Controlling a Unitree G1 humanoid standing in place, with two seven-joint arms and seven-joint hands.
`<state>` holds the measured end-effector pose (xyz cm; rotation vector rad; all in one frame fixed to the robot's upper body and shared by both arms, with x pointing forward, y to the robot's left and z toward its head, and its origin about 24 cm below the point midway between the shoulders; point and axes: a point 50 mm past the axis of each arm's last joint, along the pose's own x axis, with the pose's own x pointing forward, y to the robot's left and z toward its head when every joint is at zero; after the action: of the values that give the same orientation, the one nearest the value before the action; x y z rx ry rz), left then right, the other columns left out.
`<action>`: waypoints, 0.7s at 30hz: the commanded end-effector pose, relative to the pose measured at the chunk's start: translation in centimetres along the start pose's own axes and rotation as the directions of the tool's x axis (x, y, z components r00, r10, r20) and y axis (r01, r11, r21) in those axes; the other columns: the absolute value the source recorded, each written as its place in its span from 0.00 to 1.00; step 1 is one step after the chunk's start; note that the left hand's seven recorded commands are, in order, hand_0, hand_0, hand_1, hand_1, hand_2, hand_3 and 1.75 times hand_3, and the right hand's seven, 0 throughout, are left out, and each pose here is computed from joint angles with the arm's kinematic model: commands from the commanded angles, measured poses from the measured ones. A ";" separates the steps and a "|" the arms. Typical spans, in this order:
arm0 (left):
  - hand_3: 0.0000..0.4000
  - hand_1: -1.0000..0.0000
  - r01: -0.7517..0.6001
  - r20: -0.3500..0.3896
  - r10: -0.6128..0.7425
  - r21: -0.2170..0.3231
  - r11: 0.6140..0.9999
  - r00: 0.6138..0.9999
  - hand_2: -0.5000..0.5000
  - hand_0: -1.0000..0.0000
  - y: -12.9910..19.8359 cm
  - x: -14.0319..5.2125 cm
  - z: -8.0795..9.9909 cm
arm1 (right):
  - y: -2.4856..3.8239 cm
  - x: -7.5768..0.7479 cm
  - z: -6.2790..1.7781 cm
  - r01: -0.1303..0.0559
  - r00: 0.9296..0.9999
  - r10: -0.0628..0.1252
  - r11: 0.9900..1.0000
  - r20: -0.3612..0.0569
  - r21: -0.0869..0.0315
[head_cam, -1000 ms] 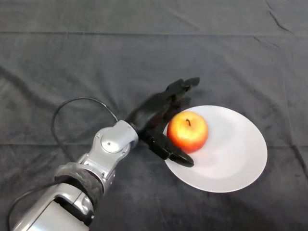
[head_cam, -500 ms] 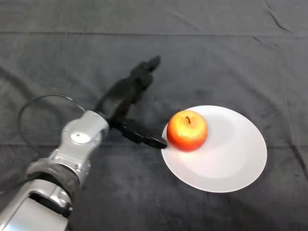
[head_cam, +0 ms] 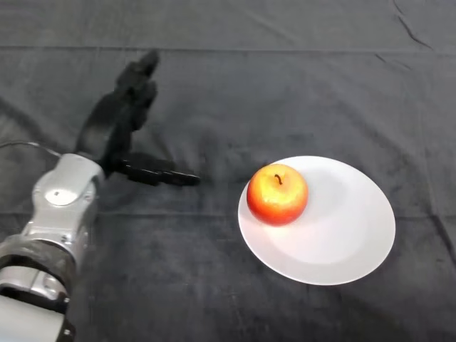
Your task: Move the apple to the plate
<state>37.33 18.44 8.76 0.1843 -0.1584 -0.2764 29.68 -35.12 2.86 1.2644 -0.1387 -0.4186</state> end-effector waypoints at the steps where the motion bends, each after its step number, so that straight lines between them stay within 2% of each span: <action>1: 0.00 1.00 -0.088 -0.054 0.088 0.001 0.996 0.995 0.50 1.00 2.6 -2.4 -1.7 | 0.77 0.29 0.78 -0.024 0.999 0.024 1.000 0.031 0.008; 11: 0.00 1.00 -0.248 -0.126 0.242 -0.031 0.968 0.962 0.50 1.00 6.2 -6.3 -4.0 | 0.77 0.29 0.78 -0.024 0.999 0.024 1.000 0.031 0.007; 17: 0.00 1.00 -0.347 -0.127 0.337 -0.062 0.936 0.933 0.50 1.00 8.4 -6.9 -3.4 | 0.77 0.29 0.78 -0.024 0.999 0.024 1.000 0.031 0.007; 21: 0.00 1.00 -0.400 -0.124 0.389 -0.073 0.914 0.913 0.50 1.00 9.5 -8.1 -3.6 | 0.77 0.29 0.78 -0.024 0.999 0.024 1.000 0.031 0.007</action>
<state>33.78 27.80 6.23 0.0418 -0.0951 0.0645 29.70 -35.11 2.87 1.2645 -0.1386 -0.4177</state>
